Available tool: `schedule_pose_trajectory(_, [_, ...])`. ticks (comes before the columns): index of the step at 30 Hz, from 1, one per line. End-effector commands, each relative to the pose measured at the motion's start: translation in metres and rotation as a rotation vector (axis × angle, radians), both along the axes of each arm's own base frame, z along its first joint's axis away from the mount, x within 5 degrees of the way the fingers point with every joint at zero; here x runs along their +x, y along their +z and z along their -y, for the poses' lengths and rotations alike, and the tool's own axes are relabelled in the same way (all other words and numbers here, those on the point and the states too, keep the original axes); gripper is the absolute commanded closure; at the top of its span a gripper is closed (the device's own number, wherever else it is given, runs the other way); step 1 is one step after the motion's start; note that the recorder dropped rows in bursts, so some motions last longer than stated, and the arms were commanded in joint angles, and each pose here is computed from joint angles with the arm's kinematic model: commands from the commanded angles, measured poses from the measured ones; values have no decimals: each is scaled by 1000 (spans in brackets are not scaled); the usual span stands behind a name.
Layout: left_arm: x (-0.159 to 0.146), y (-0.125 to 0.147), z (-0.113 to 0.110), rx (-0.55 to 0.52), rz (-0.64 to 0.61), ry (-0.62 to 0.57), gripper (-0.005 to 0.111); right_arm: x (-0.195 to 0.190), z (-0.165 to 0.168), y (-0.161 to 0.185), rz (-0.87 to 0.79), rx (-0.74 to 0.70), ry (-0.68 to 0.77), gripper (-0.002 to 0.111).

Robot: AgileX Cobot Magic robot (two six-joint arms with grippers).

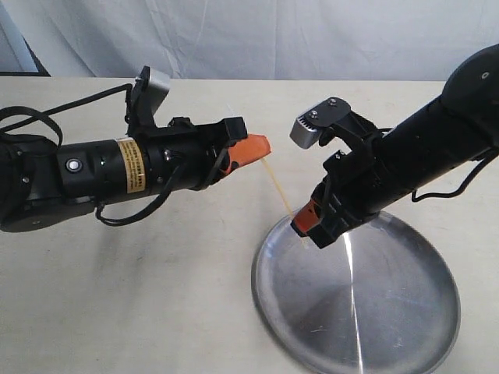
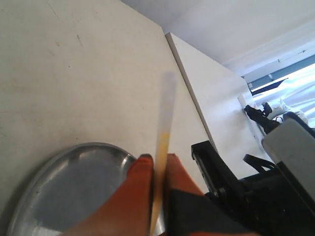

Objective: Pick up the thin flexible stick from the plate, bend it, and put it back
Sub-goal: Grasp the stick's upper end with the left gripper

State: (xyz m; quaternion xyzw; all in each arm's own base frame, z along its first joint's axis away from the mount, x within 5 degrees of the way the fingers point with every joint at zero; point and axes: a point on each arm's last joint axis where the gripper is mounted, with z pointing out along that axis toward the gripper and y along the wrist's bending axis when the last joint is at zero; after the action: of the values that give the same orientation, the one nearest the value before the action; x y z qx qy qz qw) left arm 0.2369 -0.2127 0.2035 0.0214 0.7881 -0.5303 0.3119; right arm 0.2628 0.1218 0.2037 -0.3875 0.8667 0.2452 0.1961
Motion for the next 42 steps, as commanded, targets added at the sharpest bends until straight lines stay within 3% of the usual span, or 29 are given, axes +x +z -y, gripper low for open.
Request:
schedule_pose_trajectory(1, [-3,5,5,-54,22,-33,107,0,-2,3,6,34,-20,109])
schedule_pose_trajectory(4, [-3,5,5,-54,23,-35,107,0,-2,3,11,33,-2,94])
schedule_pose_trajectory(5, [-3,5,5,-53,24,-37,107,0,-2,4,9,40,-7,74])
schedule_pose_trajectory(7, [-4,5,5,-51,25,-40,107,1,-3,5,8,57,-26,47])
schedule_pose_trajectory(9, [-4,5,5,-51,25,-40,107,1,-3,5,9,58,-28,42])
schedule_pose_trajectory(16, [-4,8,6,-86,34,-48,107,5,-2,4,44,42,-54,80])
schedule_pose_trajectory(22, [-5,12,7,-120,47,-59,107,6,-2,4,45,45,-61,97])
schedule_pose_trajectory(24, [-5,12,7,-120,47,-59,107,5,-2,4,44,44,-59,109])
schedule_pose_trajectory(31, [-4,12,7,-129,42,-46,104,4,-1,3,35,36,-39,109])
schedule_pose_trajectory(38, [-1,15,5,-170,27,0,73,3,-2,3,28,38,-34,109])
schedule_pose_trajectory(42, [0,15,5,-170,25,4,64,3,-2,3,30,34,-26,109])
